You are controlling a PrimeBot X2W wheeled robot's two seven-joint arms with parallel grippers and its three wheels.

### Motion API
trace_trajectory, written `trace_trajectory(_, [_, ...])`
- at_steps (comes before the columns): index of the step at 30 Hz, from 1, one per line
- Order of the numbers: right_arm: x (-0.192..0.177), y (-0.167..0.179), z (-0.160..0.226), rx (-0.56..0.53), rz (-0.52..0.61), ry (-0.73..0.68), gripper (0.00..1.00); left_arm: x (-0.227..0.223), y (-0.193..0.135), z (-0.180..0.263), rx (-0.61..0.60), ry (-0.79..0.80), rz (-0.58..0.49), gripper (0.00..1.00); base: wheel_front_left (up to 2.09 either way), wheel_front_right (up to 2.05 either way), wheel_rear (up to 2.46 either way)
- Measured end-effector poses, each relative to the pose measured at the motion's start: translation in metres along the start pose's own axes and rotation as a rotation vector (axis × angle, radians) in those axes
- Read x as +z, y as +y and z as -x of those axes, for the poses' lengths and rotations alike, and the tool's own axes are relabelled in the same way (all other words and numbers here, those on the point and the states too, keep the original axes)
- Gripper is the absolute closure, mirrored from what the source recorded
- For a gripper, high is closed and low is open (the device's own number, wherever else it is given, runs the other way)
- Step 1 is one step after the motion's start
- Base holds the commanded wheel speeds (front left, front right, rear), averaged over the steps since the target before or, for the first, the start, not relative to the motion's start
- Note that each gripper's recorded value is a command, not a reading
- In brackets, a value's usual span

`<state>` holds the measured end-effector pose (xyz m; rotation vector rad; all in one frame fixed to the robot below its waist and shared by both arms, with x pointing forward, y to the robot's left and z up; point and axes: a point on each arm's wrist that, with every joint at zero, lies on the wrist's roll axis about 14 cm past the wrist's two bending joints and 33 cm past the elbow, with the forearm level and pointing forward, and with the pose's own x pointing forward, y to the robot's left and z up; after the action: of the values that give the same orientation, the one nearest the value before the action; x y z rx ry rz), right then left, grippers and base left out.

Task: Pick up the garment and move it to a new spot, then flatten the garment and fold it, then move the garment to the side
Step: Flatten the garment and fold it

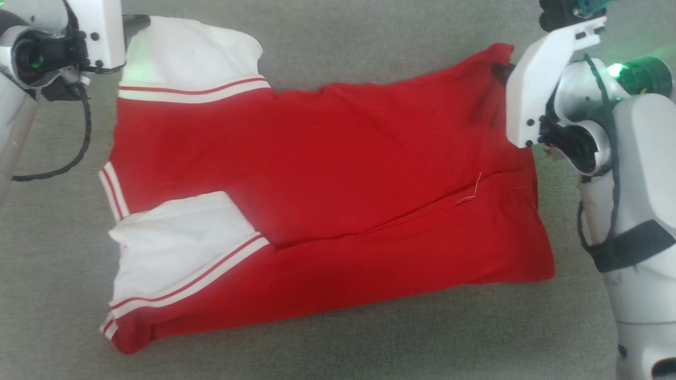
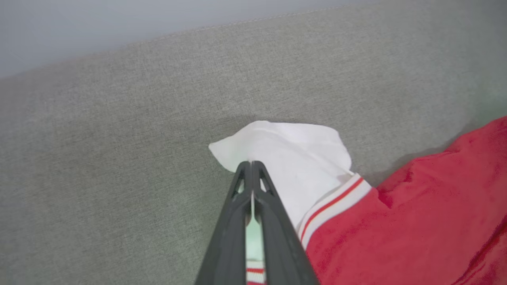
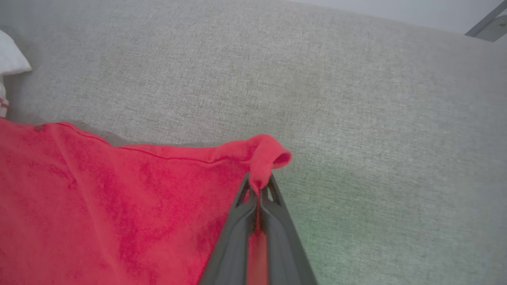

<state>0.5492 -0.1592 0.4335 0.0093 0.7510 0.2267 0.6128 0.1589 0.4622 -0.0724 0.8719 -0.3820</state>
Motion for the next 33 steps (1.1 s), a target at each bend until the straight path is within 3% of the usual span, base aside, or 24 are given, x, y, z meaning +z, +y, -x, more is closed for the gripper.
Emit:
trace_trajectory(13, [0.018,0.020,0.046,0.060,0.063,-0.118,1.00,0.006,-0.012,0.081,0.012,-0.029,-0.119,1.00,0.00,0.00,0.00])
trace_trajectory(23, [-0.016,0.015,0.074,0.057,0.061,-0.085,1.00,-0.059,-0.027,0.105,-0.012,0.103,-0.097,1.00,0.00,0.00,0.00])
trace_trajectory(33, [-0.083,0.005,0.082,0.039,-0.022,0.074,1.00,-0.144,-0.056,0.115,-0.063,0.270,-0.040,1.00,0.00,0.00,0.00])
